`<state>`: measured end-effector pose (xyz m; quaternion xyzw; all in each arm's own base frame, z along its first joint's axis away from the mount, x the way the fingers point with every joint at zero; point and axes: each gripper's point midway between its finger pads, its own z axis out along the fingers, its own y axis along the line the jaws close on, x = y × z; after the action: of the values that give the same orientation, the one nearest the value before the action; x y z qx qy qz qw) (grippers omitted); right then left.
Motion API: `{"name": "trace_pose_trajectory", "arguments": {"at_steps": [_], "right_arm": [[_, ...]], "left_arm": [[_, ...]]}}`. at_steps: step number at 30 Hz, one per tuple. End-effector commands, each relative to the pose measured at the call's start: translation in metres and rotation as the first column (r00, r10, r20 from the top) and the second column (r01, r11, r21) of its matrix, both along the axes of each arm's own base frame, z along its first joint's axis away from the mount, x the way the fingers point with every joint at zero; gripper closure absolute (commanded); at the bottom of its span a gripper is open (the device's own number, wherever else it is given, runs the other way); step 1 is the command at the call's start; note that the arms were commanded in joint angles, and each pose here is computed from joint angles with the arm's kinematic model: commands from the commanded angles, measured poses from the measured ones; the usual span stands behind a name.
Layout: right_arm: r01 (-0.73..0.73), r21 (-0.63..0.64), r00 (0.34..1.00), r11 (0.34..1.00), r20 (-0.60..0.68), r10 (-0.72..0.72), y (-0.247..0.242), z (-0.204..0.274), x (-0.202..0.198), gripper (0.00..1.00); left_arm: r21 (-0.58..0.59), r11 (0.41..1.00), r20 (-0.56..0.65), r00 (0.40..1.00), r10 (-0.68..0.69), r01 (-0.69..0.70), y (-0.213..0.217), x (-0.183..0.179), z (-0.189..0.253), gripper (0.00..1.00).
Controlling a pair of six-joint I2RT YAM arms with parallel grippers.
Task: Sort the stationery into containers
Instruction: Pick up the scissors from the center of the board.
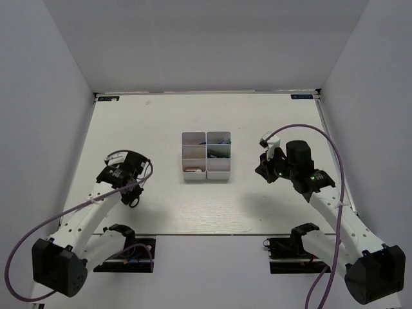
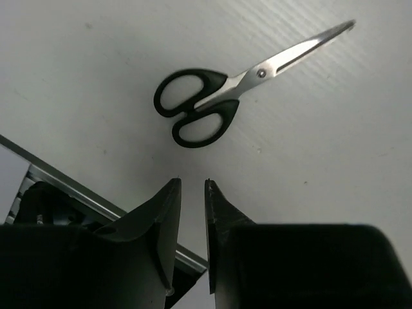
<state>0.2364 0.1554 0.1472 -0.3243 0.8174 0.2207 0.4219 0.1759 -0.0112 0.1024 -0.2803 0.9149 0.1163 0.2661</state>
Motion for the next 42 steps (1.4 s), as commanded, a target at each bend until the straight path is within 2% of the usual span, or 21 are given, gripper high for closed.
{"name": "trace_pose_trajectory", "arguments": {"at_steps": [1, 3, 8, 23, 30, 33, 42], "right_arm": [[0.010, 0.021, 0.998, 1.000, 0.058, -0.011, 0.001, 0.021, 0.008, 0.96], [0.012, 0.018, 0.998, 1.000, 0.054, -0.013, 0.001, 0.019, 0.008, 0.96], [0.007, 0.012, 0.998, 1.000, 0.055, -0.008, 0.000, 0.017, 0.008, 0.95], [0.010, 0.008, 0.999, 1.000, 0.046, -0.010, 0.000, 0.013, 0.009, 0.93], [0.003, 0.013, 0.999, 1.000, 0.037, -0.004, 0.001, 0.012, 0.007, 0.93], [0.003, 0.014, 0.999, 1.000, 0.037, -0.004, 0.001, 0.012, 0.007, 0.93], [0.005, 0.014, 0.999, 1.000, 0.038, -0.005, 0.001, 0.012, 0.008, 0.93]], "left_arm": [[-0.192, 0.969, -0.128, 0.974, -0.184, 0.158, -0.022, -0.009, -0.026, 0.67], [-0.251, 0.946, -0.158, 0.955, -0.251, 0.207, -0.033, -0.015, -0.039, 0.66], [-0.261, 0.931, -0.210, 0.927, -0.312, 0.255, -0.038, -0.018, -0.054, 0.66], [-0.117, 0.938, -0.269, 0.899, -0.345, 0.326, -0.013, -0.001, -0.055, 0.62], [-0.129, 0.945, -0.277, 0.905, -0.324, 0.299, 0.002, 0.005, -0.064, 0.60], [-0.163, 0.939, -0.263, 0.904, -0.337, 0.302, -0.002, 0.010, -0.067, 0.60], [-0.155, 0.931, -0.259, 0.896, -0.361, 0.331, -0.004, 0.024, -0.071, 0.61]]}}
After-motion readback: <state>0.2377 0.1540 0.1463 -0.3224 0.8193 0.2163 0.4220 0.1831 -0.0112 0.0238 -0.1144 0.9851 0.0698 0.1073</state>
